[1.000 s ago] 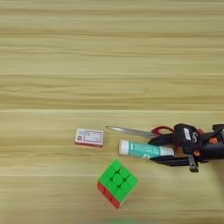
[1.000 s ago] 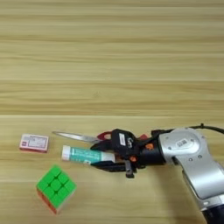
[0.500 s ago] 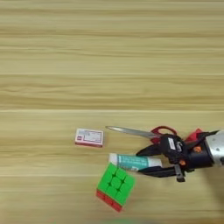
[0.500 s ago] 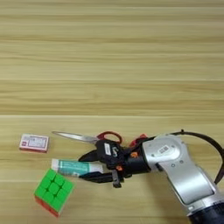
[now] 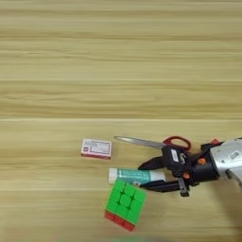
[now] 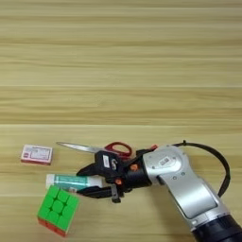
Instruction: Move the objects on the table
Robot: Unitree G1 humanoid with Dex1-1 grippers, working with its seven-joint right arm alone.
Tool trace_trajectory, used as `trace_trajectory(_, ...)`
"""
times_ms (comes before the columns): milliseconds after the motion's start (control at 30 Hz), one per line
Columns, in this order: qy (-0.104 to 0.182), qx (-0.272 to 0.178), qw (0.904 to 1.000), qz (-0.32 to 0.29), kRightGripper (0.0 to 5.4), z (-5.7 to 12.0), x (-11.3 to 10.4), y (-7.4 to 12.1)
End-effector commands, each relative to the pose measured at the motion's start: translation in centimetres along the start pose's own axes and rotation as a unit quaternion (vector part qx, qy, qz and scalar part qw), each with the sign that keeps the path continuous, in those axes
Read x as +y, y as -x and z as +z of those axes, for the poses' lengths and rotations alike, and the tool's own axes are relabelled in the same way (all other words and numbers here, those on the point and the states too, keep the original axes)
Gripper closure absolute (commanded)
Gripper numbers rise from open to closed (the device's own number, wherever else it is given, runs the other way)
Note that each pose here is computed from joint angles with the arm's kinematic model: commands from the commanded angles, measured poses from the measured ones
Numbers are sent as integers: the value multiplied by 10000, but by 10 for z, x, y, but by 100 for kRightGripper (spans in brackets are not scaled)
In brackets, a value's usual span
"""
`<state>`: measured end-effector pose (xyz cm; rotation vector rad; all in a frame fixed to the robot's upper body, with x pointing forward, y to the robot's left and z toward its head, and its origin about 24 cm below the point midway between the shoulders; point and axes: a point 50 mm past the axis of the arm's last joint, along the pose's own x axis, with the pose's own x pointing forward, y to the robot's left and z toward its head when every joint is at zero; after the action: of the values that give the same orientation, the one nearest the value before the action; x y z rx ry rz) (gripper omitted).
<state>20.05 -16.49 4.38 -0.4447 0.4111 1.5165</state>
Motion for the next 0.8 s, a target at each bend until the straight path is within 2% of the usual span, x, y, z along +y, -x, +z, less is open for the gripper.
trace_trajectory(33, 416, 9, 9987, -306, 342, 14, -12, 6)
trace_trajectory(400, 484, -80, 9980, -392, 202, 19, -17, 10)
trace_trajectory(800, 808, -724, 9882, -1082, 45, 57, -35, 49)
